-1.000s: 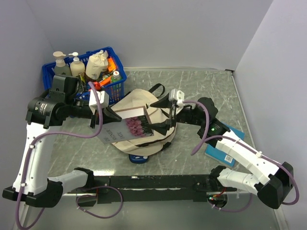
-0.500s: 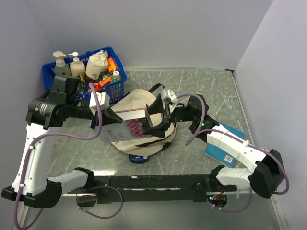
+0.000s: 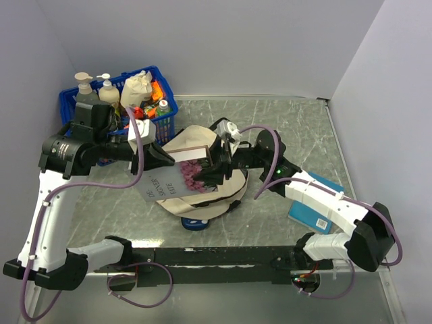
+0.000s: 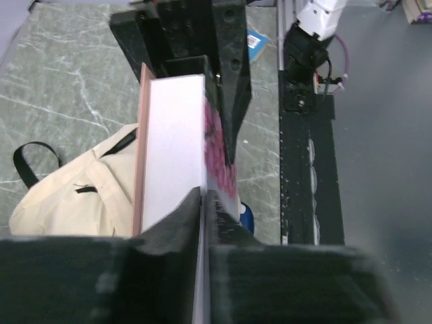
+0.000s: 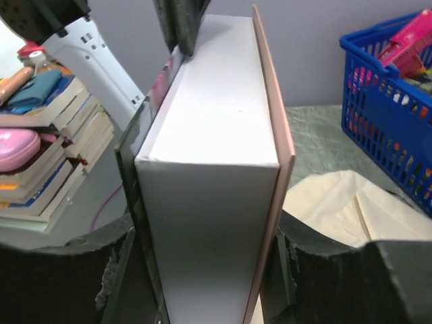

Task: Pack the student bag
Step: Pick up the book from the center of the board, then place the book in the student bag.

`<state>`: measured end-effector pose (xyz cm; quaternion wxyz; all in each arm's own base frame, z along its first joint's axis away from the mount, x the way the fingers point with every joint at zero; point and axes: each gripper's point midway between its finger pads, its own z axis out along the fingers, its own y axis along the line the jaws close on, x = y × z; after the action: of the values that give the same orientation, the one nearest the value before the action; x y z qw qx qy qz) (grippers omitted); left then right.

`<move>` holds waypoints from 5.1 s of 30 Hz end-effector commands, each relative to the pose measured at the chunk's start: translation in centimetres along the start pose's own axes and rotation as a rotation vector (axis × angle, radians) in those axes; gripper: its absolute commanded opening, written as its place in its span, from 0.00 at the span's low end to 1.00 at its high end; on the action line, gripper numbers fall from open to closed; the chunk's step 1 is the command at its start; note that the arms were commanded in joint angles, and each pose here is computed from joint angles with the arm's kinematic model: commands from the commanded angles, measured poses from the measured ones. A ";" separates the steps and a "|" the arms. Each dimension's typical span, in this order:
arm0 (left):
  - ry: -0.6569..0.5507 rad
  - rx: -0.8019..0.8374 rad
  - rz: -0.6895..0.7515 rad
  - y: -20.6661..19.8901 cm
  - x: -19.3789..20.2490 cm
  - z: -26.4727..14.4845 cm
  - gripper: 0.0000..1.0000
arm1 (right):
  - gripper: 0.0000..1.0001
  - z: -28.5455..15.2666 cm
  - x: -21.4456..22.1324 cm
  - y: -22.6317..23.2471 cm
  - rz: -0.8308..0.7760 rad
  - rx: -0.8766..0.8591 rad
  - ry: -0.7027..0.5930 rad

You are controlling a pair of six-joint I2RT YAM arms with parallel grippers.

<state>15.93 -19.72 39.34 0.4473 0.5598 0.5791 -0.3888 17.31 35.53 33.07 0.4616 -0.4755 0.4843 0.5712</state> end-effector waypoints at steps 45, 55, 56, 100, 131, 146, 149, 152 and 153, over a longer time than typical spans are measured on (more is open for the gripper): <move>0.395 -0.177 0.179 3.0 18.4 23.0 0.99 | 0.00 -30.1 2.4 -2.6 0.436 1.664 -0.097; 0.438 -0.395 0.225 8.2 17.9 22.9 0.75 | 0.00 -29.5 4.2 -2.2 0.469 1.626 -0.067; 0.439 -0.410 0.231 8.5 17.9 22.8 0.69 | 0.00 -29.5 4.7 -2.0 0.480 1.624 -0.053; 0.180 -0.329 0.268 4.4 9.2 18.0 0.01 | 0.00 -20.5 6.5 -5.2 1.107 1.049 -0.360; 0.049 -0.329 0.110 6.0 6.2 17.5 0.01 | 0.00 -7.0 9.1 -13.5 1.164 0.891 -0.347; 0.104 -0.389 0.085 6.7 10.1 15.6 0.01 | 0.00 -14.8 7.4 -7.7 1.064 1.078 -0.298; 0.107 -0.382 0.069 6.6 10.3 15.1 0.01 | 0.00 -15.7 8.3 -7.3 1.088 1.045 -0.383; 0.133 -0.276 0.062 5.2 10.7 15.1 0.01 | 0.00 -14.7 8.3 -8.2 1.134 0.920 -0.496; 0.127 -0.243 0.084 5.0 9.8 15.2 0.01 | 0.00 -14.2 8.0 -8.5 1.132 0.878 -0.518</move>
<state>24.64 -30.18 23.48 0.5063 0.5114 0.6629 -0.2064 24.49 21.60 20.87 0.3323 0.2163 0.7776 0.4880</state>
